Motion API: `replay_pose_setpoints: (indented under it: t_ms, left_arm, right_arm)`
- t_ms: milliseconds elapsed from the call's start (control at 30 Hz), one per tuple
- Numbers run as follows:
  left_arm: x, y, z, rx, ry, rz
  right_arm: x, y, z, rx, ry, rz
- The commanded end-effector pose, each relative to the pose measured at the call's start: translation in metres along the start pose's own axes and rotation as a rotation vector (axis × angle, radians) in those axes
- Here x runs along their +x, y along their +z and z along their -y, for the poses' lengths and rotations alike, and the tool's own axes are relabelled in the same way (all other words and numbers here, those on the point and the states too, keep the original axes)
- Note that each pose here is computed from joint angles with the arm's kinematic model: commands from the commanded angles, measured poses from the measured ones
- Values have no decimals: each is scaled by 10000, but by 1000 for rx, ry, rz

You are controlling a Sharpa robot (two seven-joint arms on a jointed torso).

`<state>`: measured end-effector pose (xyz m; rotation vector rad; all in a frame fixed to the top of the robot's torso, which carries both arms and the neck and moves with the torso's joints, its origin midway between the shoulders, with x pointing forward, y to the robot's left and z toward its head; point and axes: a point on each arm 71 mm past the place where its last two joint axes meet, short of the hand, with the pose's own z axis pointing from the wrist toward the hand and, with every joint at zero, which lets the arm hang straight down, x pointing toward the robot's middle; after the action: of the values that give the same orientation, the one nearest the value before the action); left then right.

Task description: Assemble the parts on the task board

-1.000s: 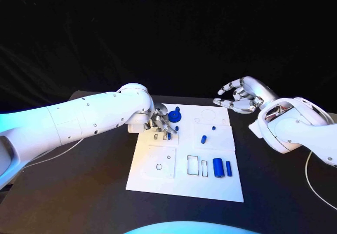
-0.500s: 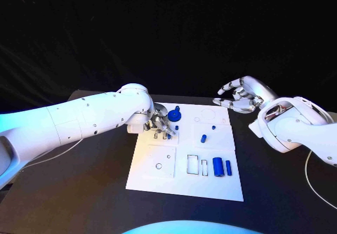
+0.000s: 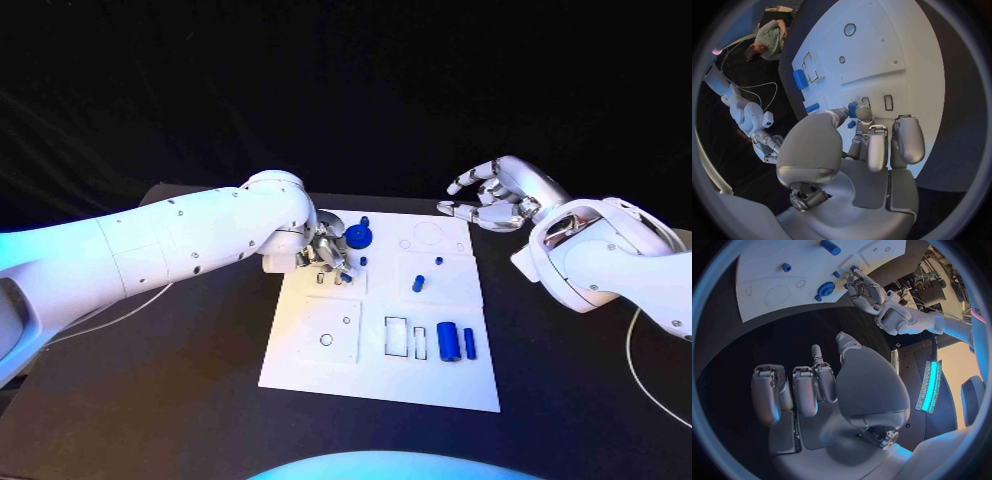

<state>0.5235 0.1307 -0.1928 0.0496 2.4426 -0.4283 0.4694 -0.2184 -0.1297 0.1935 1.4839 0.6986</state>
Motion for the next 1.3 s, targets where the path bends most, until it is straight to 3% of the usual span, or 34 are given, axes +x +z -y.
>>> replay_pose_setpoints:
  t_ms: [33, 333, 533, 900, 1300]
  left_arm:
    - [3, 1, 26, 23, -46, -2]
    - [6, -2, 5, 32, -84, -18]
    - [-1, -36, -52, 46, -155, -6]
    - [41, -155, -191, 46, -190, 89]
    - [159, -117, -173, 28, -106, 158]
  right_arm:
    - [16, 0, 0, -1, -16, -17]
    - [19, -2, 8, 3, -22, -24]
    - [19, -5, 17, 7, -24, -28]
    - [5, -9, 47, 13, -27, -25]
    - [14, -7, 54, 12, -27, -26]
